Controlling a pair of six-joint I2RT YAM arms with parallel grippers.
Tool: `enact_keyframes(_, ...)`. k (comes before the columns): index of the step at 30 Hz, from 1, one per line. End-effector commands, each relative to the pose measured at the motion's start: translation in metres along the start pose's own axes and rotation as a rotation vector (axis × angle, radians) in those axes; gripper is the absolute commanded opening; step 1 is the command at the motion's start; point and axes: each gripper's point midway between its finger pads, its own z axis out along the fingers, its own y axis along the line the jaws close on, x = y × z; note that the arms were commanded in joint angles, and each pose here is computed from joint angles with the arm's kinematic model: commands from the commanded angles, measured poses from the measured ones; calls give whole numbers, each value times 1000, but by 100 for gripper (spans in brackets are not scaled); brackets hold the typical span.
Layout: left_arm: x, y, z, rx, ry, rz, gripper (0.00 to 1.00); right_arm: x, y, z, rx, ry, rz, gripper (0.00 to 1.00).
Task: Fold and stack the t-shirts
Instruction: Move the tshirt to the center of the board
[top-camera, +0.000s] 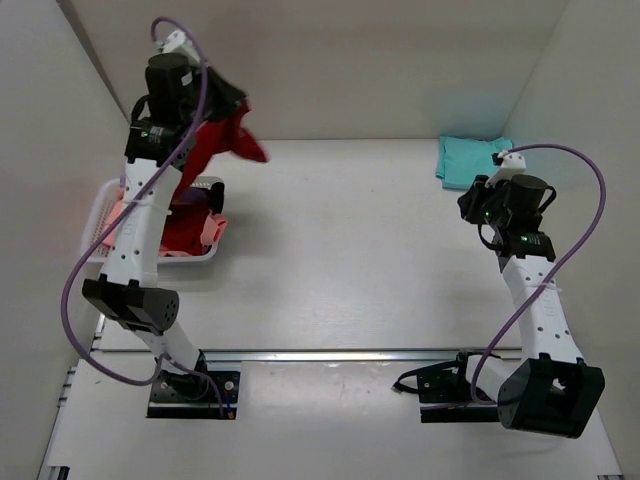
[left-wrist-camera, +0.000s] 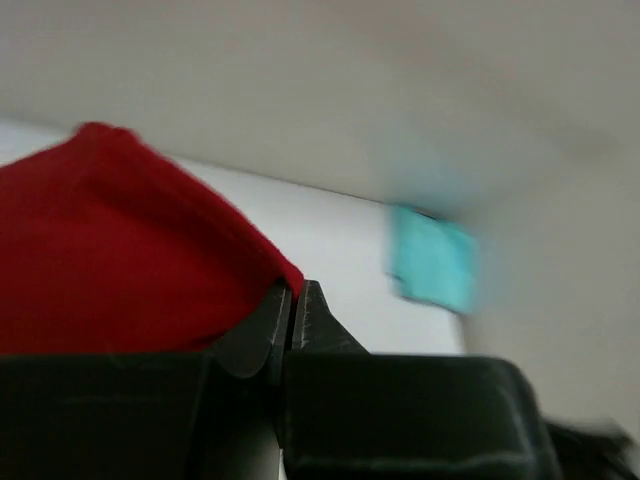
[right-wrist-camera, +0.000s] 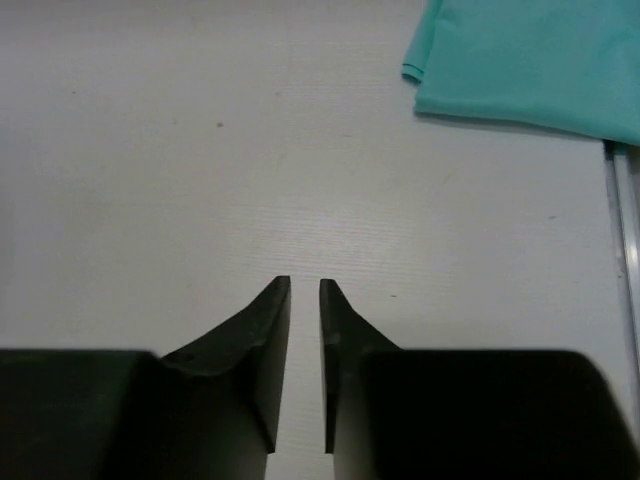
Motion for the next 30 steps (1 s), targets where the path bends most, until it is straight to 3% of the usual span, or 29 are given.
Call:
enact_keyframes(1, -3, -193, -80, 679, -42, 68, 0, -12, 34, 2, -121, -69, 0, 12)
enact_keyframes(3, 1, -245, -93, 849, -27, 56, 0, -7, 43, 0, -149, -62, -11, 11)
enact_keyframes(5, -22, -280, -130, 1046, -77, 20, 0, -5, 51, -2, -181, -60, 9, 7)
enact_keyframes(8, -45, -275, -142, 1130, -70, -121, 0, -5, 54, -7, -204, -63, 19, 5)
enact_keyframes(10, -40, -266, -132, 1079, -62, -91, 0, 0, 55, -8, -204, -52, 22, 4)
enact_keyframes(13, 3, -234, -90, 914, 52, -32, 0, 7, 57, -11, -217, -36, 9, 5)
enact_keyframes(17, 85, -145, -14, 559, 191, -41, 2, 16, 63, -10, -235, -10, 4, 8)
enact_keyframes(19, 118, -99, 12, 447, 252, -83, 35, 22, 66, -9, -248, 7, 12, 14)
enact_keyframes(20, 129, -74, 23, 379, 283, -131, 48, 23, 71, -11, -264, 12, 11, 28)
enact_keyframes(22, 142, -49, 29, 344, 319, -182, 63, 31, 77, -8, -277, 48, 5, 52)
enact_keyframes(26, 165, -2, 24, 185, 363, -163, 66, 59, 84, 3, -245, 151, -67, 60)
enact_keyframes(30, 234, 38, 7, 47, 525, -129, 67, 90, 56, 16, -100, 269, -53, 59)
